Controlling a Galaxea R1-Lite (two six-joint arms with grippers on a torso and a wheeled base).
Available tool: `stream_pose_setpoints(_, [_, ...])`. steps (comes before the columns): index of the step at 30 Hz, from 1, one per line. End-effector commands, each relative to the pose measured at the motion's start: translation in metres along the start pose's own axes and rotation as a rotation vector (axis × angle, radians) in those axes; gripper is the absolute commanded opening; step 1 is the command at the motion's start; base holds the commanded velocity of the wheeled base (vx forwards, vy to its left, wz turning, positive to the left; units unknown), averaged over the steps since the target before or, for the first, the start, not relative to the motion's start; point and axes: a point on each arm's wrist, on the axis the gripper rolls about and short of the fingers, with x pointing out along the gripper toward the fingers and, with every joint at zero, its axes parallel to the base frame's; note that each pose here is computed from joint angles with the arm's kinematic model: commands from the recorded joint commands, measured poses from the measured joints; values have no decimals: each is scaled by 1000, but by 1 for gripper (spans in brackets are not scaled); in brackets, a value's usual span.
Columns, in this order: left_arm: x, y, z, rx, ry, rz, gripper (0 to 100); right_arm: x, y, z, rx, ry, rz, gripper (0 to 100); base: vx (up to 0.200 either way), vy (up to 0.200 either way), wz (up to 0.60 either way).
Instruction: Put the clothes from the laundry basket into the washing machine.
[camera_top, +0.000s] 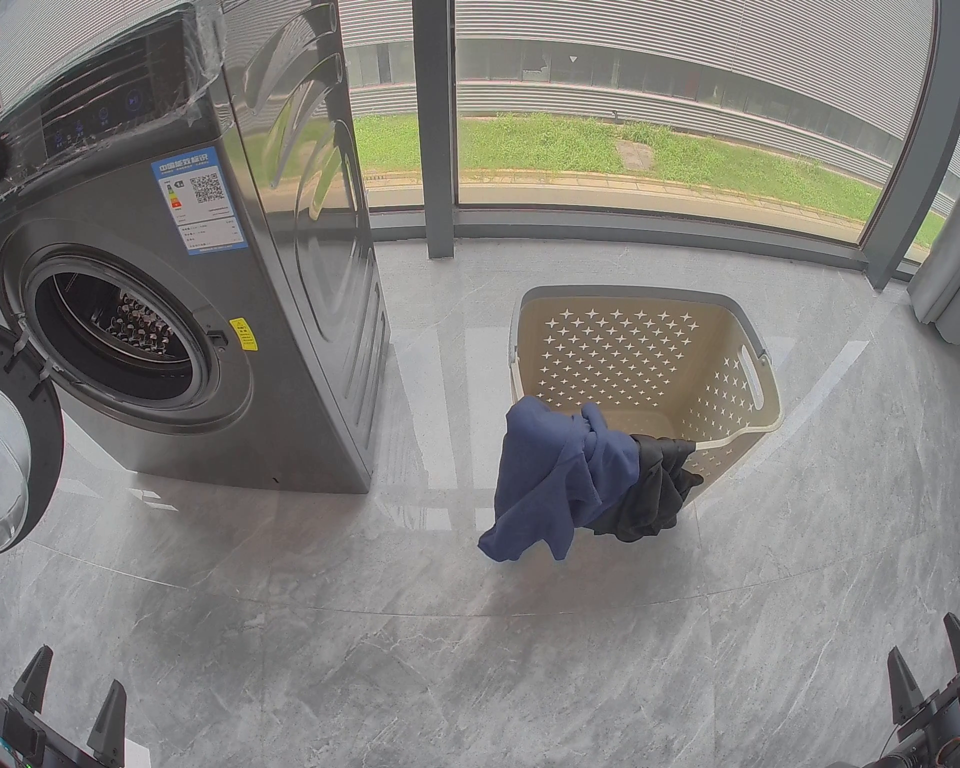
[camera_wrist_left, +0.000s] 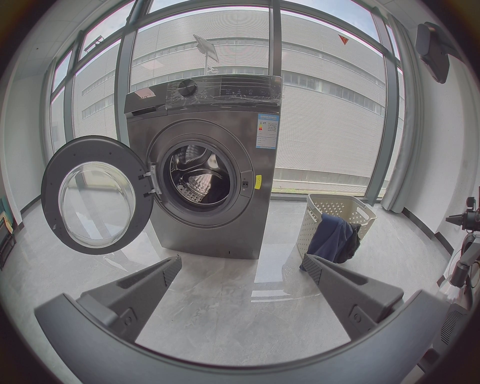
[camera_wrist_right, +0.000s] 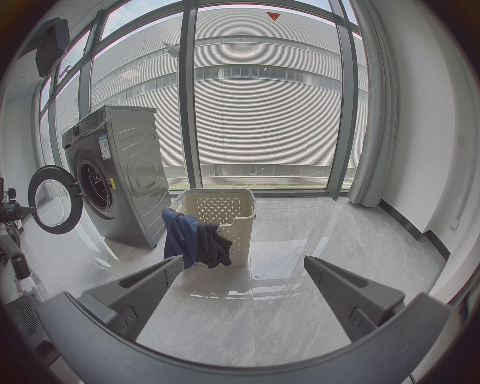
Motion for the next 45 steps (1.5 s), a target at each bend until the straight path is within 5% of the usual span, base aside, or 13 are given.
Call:
stream_pose_setpoints(1, [0, 0, -5, 0, 3, 1, 100, 0, 0, -5, 0, 2, 0, 100, 200, 0, 0])
stream_pose_setpoints(9, [0, 0, -5, -1, 3, 1, 100, 0, 0, -5, 0, 2, 0, 100, 200, 0, 0])
stream_pose_setpoints(45, [0, 0, -5, -3, 3, 1, 100, 0, 0, -5, 0, 2, 0, 100, 0, -33, 0])
